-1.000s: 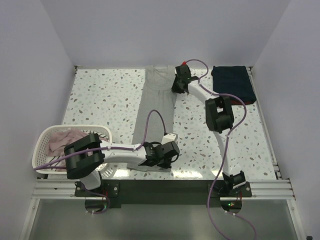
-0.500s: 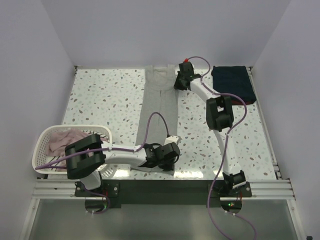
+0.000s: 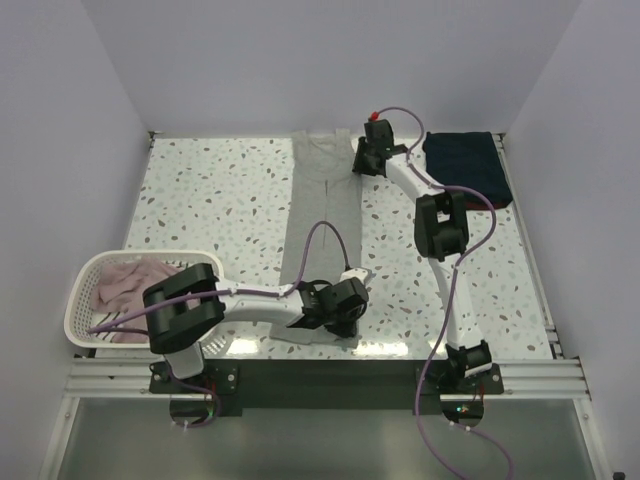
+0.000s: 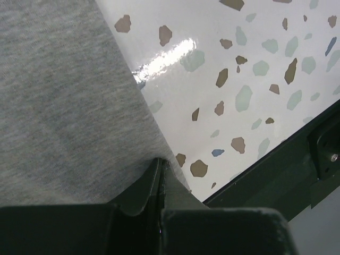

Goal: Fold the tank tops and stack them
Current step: Fold the tank top

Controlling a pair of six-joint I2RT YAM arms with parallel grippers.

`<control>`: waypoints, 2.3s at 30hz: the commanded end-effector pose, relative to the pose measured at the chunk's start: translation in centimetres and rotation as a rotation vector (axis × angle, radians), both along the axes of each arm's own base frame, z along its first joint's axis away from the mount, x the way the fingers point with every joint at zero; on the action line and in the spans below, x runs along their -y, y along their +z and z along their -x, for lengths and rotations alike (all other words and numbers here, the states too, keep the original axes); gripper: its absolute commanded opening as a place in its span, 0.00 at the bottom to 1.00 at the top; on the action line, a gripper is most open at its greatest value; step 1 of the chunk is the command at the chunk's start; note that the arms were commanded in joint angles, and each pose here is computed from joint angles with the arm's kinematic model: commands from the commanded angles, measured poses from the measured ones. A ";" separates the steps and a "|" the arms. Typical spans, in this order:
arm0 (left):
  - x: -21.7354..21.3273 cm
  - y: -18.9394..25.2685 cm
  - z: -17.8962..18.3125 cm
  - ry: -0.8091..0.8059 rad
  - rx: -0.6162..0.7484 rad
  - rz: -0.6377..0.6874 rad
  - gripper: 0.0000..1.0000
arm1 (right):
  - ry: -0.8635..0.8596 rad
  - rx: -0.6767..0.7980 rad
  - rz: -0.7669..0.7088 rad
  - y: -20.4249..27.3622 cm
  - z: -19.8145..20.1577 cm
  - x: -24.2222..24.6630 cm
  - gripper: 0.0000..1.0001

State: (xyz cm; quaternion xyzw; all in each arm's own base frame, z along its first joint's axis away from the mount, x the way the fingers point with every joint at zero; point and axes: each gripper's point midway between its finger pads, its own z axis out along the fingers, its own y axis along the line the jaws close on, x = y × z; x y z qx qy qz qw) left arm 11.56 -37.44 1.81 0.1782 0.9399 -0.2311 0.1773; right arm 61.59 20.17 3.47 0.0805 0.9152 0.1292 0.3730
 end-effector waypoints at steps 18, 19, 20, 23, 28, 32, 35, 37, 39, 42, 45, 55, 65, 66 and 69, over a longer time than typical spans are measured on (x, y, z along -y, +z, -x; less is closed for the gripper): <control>-3.9 12.9 -6.7 0.261 0.222 0.127 0.43 | -0.051 0.141 -0.082 17.4 4.6 2.8 0.65; -6.8 11.5 -6.3 0.314 0.198 0.042 0.43 | -0.020 0.060 -0.076 14.8 7.9 1.2 0.64; -8.5 11.2 -6.1 0.366 0.188 0.013 0.43 | -0.002 0.051 -0.066 14.8 10.0 0.4 0.64; -14.3 9.6 -5.4 0.534 0.122 -0.072 0.43 | 0.052 -0.005 0.010 13.8 19.5 -2.1 0.64; -19.3 7.0 -3.0 0.639 0.025 -0.139 0.65 | 0.098 -0.134 -0.018 9.8 34.3 -1.4 0.63; -19.7 4.9 -1.5 0.614 -0.051 -0.148 0.66 | 0.104 -0.233 -0.094 6.2 41.3 0.4 0.61; -20.4 3.4 -0.8 0.624 -0.083 -0.186 0.66 | 0.139 -0.314 -0.092 3.7 45.0 0.5 0.59; -21.0 2.5 -0.4 0.640 -0.097 -0.207 0.66 | 0.159 -0.360 -0.076 1.9 47.2 0.4 0.58; -21.1 2.0 -0.1 0.642 -0.114 -0.202 0.66 | 0.170 -0.386 -0.096 1.1 48.3 0.0 0.58; -21.0 1.4 0.1 0.638 -0.135 -0.191 0.66 | 0.151 -0.414 -0.131 -0.2 49.6 0.3 0.58; -20.7 0.8 0.4 0.630 -0.154 -0.168 0.65 | 0.131 -0.434 -0.171 -0.3 50.0 -0.1 0.58; -21.5 -1.3 1.7 0.645 -0.199 -0.147 0.61 | 0.065 -0.484 -0.264 -1.9 51.4 -0.9 0.57; -21.1 -2.3 1.8 0.643 -0.207 -0.107 0.53 | 0.031 -0.549 -0.265 -3.6 53.5 -1.5 0.54; -21.2 -2.4 1.9 0.642 -0.208 -0.110 0.52 | 0.017 -0.553 -0.267 -3.7 53.6 -1.4 0.54; -21.2 -2.6 1.9 0.638 -0.207 -0.111 0.48 | 0.002 -0.555 -0.261 -4.1 53.8 -1.1 0.50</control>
